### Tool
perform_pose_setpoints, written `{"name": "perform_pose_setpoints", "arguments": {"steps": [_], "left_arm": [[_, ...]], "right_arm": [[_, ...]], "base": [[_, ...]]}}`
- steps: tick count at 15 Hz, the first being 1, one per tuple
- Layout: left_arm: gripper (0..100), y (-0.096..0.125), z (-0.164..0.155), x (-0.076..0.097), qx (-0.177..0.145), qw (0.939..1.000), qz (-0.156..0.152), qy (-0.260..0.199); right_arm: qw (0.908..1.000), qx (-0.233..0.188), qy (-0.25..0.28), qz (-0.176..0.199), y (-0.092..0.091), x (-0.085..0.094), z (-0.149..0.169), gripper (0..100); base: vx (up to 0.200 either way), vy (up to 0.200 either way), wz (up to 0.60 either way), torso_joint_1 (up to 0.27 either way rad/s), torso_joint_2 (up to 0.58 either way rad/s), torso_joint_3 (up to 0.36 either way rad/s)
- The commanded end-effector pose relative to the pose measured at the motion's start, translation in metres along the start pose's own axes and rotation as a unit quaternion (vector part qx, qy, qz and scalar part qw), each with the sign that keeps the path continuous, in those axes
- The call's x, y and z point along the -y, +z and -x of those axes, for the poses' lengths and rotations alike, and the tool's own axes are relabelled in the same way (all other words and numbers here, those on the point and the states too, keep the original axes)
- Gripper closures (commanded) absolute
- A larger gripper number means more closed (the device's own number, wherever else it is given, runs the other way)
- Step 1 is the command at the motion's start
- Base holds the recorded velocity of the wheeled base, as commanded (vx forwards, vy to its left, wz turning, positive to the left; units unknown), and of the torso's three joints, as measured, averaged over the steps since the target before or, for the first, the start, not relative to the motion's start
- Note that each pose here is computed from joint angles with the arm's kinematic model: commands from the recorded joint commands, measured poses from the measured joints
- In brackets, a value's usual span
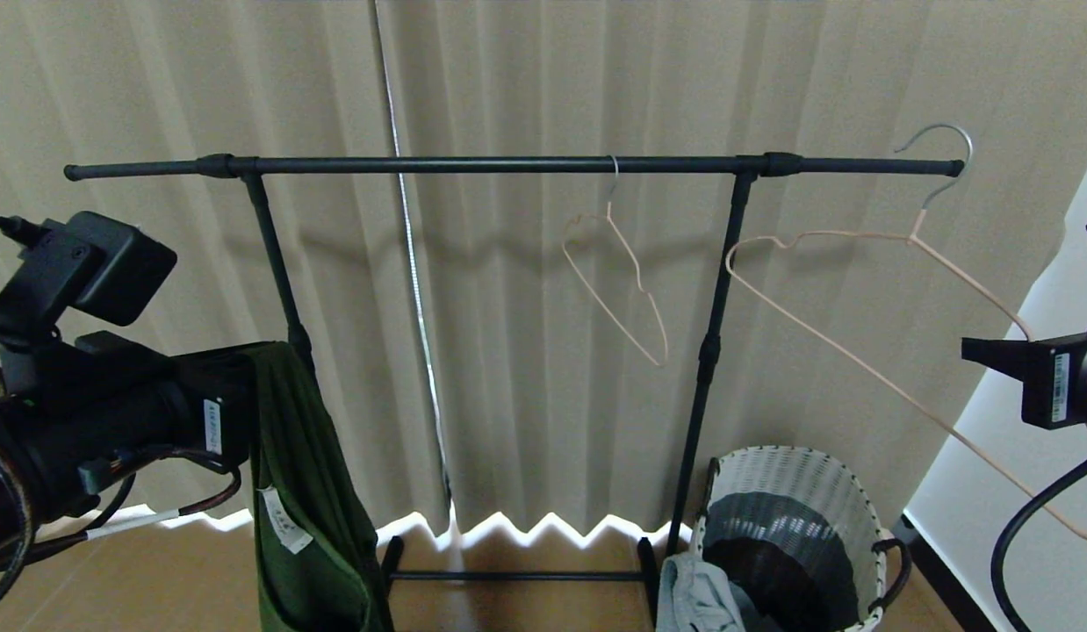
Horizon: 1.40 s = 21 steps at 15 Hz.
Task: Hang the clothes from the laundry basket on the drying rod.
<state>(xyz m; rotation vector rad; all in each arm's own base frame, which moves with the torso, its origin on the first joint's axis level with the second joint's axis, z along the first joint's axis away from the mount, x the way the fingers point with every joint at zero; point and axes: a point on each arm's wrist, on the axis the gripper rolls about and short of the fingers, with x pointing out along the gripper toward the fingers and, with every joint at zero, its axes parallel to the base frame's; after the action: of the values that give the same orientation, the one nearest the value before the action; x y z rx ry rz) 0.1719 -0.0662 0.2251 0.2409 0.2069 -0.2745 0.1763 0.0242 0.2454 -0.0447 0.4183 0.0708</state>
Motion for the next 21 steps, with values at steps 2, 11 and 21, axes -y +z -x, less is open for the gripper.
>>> {"name": "perform_pose_setpoints", "arguments": {"steps": [2, 11, 21], "left_arm": [[100, 0.000, -0.001, 0.000, -0.001, 1.0000, -0.001, 0.000], [100, 0.000, -0.001, 0.000, -0.001, 1.0000, -0.009, 0.002], [100, -0.001, -0.016, 0.001, -0.005, 0.9999, -0.008, 0.008]], "right_arm": [[0.9987, 0.014, 0.047, 0.018, -0.009, -0.014, 0.019, 100], [0.9928, 0.043, 0.110, 0.018, -0.008, -0.025, 0.029, 100], [0.9901, 0.001, 0.136, 0.035, -0.020, -0.037, 0.014, 100]], "base": [[0.000, 0.000, 0.00, 0.000, 0.00, 0.000], [0.000, 0.156, 0.00, 0.001, 0.00, 0.001], [0.000, 0.000, 0.00, 0.000, 0.00, 0.000]]}}
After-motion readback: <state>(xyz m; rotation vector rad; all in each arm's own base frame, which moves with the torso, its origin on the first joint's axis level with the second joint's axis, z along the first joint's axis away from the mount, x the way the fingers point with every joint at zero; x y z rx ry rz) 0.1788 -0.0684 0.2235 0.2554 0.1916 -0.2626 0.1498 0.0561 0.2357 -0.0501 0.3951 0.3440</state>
